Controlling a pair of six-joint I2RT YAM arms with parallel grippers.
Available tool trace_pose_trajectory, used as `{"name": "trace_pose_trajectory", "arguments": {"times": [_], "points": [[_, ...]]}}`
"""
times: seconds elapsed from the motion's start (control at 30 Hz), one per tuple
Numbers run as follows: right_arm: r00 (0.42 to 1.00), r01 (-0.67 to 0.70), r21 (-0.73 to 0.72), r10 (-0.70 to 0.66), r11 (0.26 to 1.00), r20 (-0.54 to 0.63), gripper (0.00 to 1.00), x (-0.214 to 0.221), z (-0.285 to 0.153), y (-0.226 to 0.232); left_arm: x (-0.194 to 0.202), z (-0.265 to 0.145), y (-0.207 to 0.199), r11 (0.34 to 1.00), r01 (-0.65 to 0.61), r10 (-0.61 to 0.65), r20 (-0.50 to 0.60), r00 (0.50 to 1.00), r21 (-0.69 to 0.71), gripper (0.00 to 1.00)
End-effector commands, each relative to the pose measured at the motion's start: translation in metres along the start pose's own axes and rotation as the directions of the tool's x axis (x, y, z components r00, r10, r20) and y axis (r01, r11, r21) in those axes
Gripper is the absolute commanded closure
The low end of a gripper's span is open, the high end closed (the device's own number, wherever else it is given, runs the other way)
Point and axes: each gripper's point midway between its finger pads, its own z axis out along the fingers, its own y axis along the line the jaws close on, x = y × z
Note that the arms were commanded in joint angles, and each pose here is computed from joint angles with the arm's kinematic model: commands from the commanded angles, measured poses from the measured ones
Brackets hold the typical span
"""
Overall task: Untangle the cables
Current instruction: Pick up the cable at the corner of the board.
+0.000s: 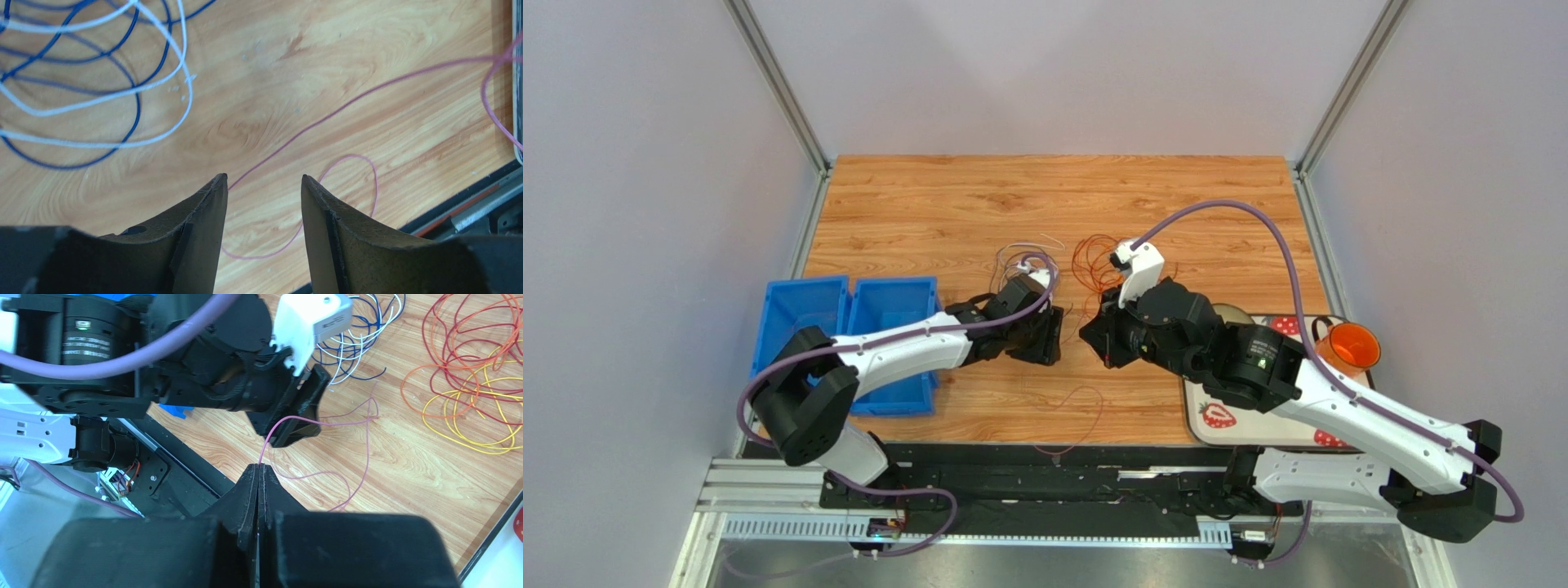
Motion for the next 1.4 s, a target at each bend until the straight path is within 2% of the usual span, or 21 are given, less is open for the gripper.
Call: {"name": "trace_pose_trajectory", "arguments": {"times": [0.0,0.2,0.3,0.43,0.57,0.6,0.63,0.7,0.73,0.83,0.93,1.07,1.13,1.17,1.37], "points": [[0.999,0.013,-0.019,-0.012,1.000,0.032,1.00,-0.010,-0.013,0.000,-0.018,0.015,-0.008,0.999,-0.046,0.046,0.042,0.998,0.001,0.45],[0.999,0.005,-0.028,-0.004,1.000,0.047,1.00,-0.013,-0.021,-0.002,-0.015,0.023,-0.006,0.999,-0.051,0.051,0.036,0.998,-0.020,0.59],[0.999,0.006,-0.023,-0.005,1.000,0.047,1.00,-0.013,-0.023,-0.004,-0.015,0.024,-0.006,0.999,-0.051,0.051,0.036,0.998,-0.018,0.72],[0.999,0.006,-0.019,-0.005,1.000,0.053,1.00,-0.014,-0.026,-0.006,-0.016,0.021,-0.008,0.999,-0.053,0.053,0.037,0.998,-0.013,1.00],[0.999,0.005,-0.005,-0.005,1.000,0.043,1.00,-0.011,-0.026,-0.008,-0.029,-0.005,-0.007,0.997,-0.039,0.042,0.036,0.998,-0.063,1.00],[0.999,0.006,-0.003,-0.005,1.000,0.039,0.98,-0.011,-0.025,-0.008,-0.038,-0.021,-0.009,0.997,-0.033,0.037,0.058,0.998,-0.068,1.00],[1.000,0.003,0.009,-0.003,1.000,0.027,0.81,-0.008,-0.024,-0.010,-0.045,-0.033,-0.006,0.995,-0.034,0.041,0.074,0.996,-0.097,1.00],[1.000,0.001,0.031,-0.002,1.000,0.026,0.60,-0.007,-0.024,-0.014,-0.062,-0.075,-0.007,0.992,-0.045,0.057,0.099,0.993,-0.122,1.00],[1.000,0.001,0.045,-0.002,0.999,0.018,0.41,-0.005,-0.023,-0.017,-0.071,-0.091,-0.002,0.986,-0.045,0.066,0.126,0.990,-0.161,1.00],[1.000,0.004,0.081,-0.006,0.997,0.015,0.28,-0.004,-0.020,-0.023,-0.099,-0.159,0.011,0.968,-0.046,0.097,0.201,0.975,-0.246,1.00],[1.000,0.007,0.085,-0.008,0.996,0.007,0.27,-0.003,-0.017,-0.022,-0.119,-0.228,0.030,0.953,0.000,0.087,0.275,0.958,-0.303,1.00],[1.000,0.009,0.084,-0.008,0.996,-0.009,0.28,-0.001,-0.011,-0.020,-0.145,-0.307,0.052,0.943,0.092,0.061,0.439,0.896,-0.319,1.00],[1.000,0.005,0.082,-0.004,0.997,-0.013,0.28,0.001,-0.009,-0.019,-0.145,-0.335,0.066,0.924,0.123,0.072,0.479,0.875,-0.363,1.00],[1.000,0.005,0.079,-0.004,0.997,-0.015,0.28,0.002,-0.009,-0.019,-0.149,-0.357,0.068,0.921,0.148,0.071,0.530,0.845,-0.360,1.00],[1.000,-0.006,0.061,0.008,0.998,-0.029,0.29,0.007,-0.009,-0.017,-0.154,-0.431,0.094,0.860,0.258,0.116,0.662,0.740,-0.440,1.00]]}}
